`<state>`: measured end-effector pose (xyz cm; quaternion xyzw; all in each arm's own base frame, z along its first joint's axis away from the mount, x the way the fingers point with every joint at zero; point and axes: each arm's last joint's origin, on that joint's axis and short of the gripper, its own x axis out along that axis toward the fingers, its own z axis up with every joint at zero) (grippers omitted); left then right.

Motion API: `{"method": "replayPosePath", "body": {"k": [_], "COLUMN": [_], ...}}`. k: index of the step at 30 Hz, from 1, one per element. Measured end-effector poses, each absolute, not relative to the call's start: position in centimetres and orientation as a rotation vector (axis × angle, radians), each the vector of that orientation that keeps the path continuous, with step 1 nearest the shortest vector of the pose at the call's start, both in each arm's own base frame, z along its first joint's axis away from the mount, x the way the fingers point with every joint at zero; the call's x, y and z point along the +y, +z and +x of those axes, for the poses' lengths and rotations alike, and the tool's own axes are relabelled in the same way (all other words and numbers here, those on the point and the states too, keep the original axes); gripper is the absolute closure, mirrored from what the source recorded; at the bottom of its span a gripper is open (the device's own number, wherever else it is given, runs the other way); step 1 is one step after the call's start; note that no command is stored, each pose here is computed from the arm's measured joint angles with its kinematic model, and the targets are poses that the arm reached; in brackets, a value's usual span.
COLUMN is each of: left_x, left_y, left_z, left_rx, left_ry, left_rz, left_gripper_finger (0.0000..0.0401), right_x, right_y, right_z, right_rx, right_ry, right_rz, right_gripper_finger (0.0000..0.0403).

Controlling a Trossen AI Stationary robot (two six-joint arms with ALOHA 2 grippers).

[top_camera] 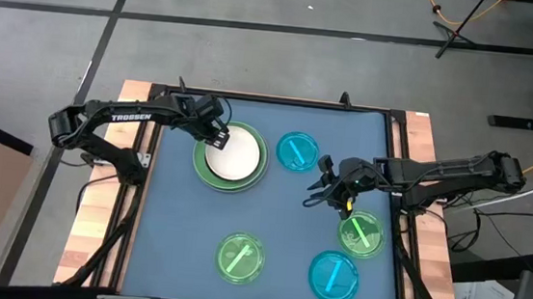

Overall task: Stack plastic plates
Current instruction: Stack the white plate on top of the black plate, then stack the top blue plate on the white plate

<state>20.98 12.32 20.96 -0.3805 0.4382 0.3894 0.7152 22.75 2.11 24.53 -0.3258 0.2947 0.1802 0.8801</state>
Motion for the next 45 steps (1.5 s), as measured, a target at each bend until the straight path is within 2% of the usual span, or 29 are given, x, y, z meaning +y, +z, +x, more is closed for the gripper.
{"method": "replayPosePath", "body": {"k": [29, 45], "left_x": [12.2, 9.8], "left_y": [20.8, 21.6], "left_z": [20.6, 23.6], "left_rx": [1.004, 0.860], "left_ry": [0.942, 0.775], "left_rz": [-0.792, -0.709], "left_gripper_finger": [0.0305, 0.0305], "right_x": [2.1, 1.7], "right_y": [24.5, 24.2], "right_z": [22.7, 22.9], "right_rx": [0.615, 0.675], "right_ry": [0.375, 0.251], "right_rz": [-0.679, -0.729], "right_gripper_finger": [0.0313, 0.0313]}}
